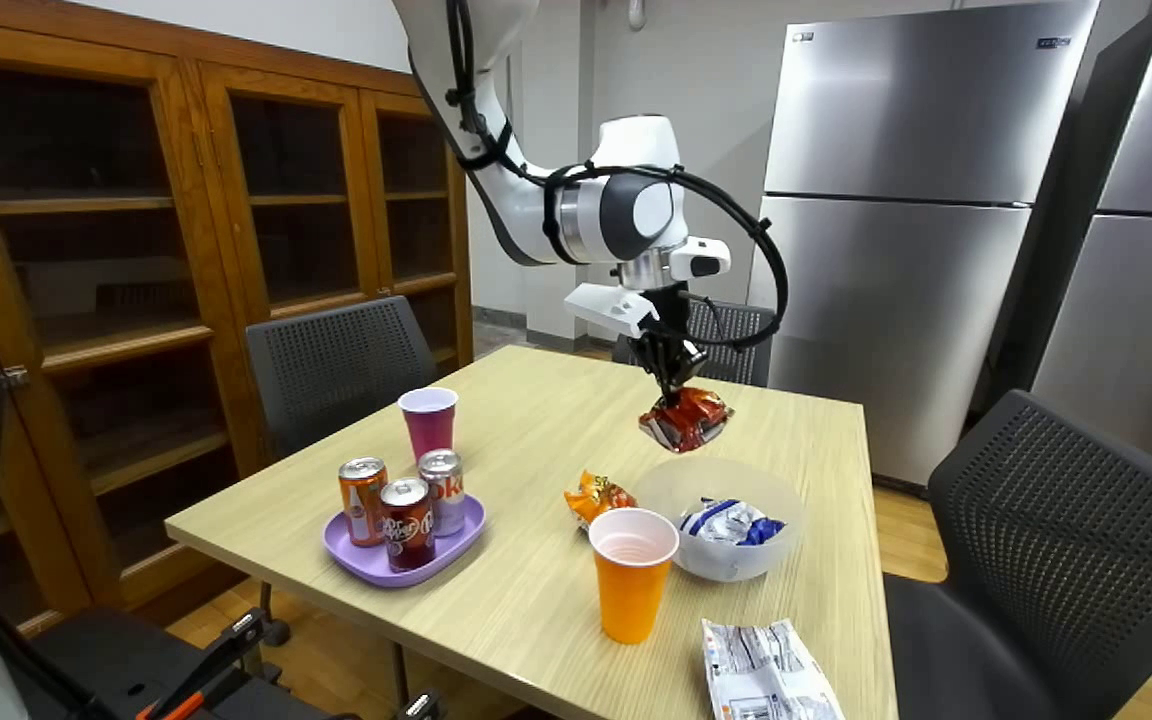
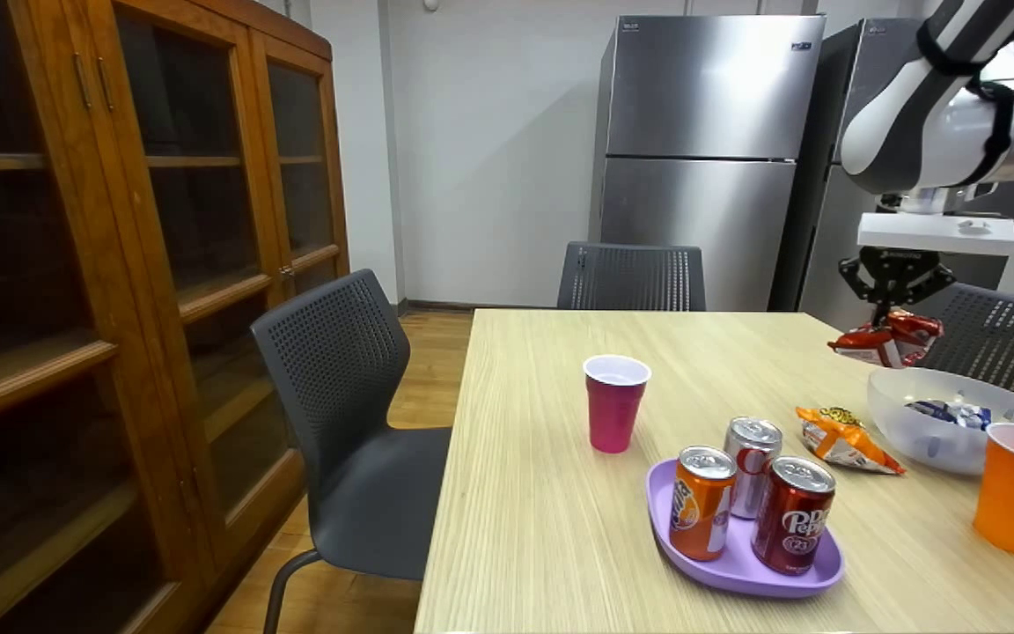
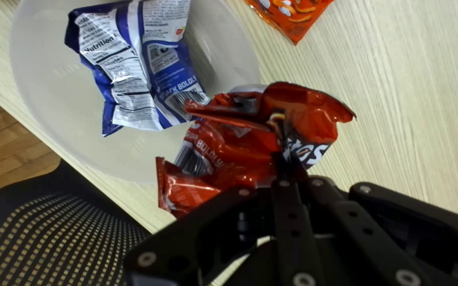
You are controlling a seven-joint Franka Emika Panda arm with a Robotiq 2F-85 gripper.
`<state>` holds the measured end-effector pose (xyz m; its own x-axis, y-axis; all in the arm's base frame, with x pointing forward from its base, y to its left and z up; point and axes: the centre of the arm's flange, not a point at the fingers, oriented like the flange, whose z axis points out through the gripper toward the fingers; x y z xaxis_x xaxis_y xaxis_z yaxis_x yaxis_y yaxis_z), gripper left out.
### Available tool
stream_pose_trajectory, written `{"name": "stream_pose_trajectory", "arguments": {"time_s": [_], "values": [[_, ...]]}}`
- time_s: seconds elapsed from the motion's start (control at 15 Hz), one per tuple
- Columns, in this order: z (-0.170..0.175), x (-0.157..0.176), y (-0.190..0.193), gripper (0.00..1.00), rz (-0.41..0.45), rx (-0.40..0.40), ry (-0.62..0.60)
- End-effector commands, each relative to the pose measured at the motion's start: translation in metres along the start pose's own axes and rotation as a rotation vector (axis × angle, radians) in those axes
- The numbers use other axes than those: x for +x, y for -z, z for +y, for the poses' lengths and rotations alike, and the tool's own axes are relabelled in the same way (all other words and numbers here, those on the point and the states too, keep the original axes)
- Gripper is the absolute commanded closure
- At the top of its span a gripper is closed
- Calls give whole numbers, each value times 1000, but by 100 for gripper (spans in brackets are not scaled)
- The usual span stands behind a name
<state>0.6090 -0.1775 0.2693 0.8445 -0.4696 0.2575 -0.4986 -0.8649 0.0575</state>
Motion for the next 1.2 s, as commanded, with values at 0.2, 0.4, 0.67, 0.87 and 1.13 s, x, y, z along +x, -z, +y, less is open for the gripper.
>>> {"name": "stream_pose_trajectory", "arguments": {"time_s": [0.2,0.4,0.67,0.87,1.13], "values": [[30,1,-15,100,-26,-14,-31],[42,-1,-21,100,-48,-11,-25],[50,-5,-39,100,-76,-30,-12],[47,-2,-59,100,-105,-42,-20],[41,3,-78,100,-131,-46,-26]]}}
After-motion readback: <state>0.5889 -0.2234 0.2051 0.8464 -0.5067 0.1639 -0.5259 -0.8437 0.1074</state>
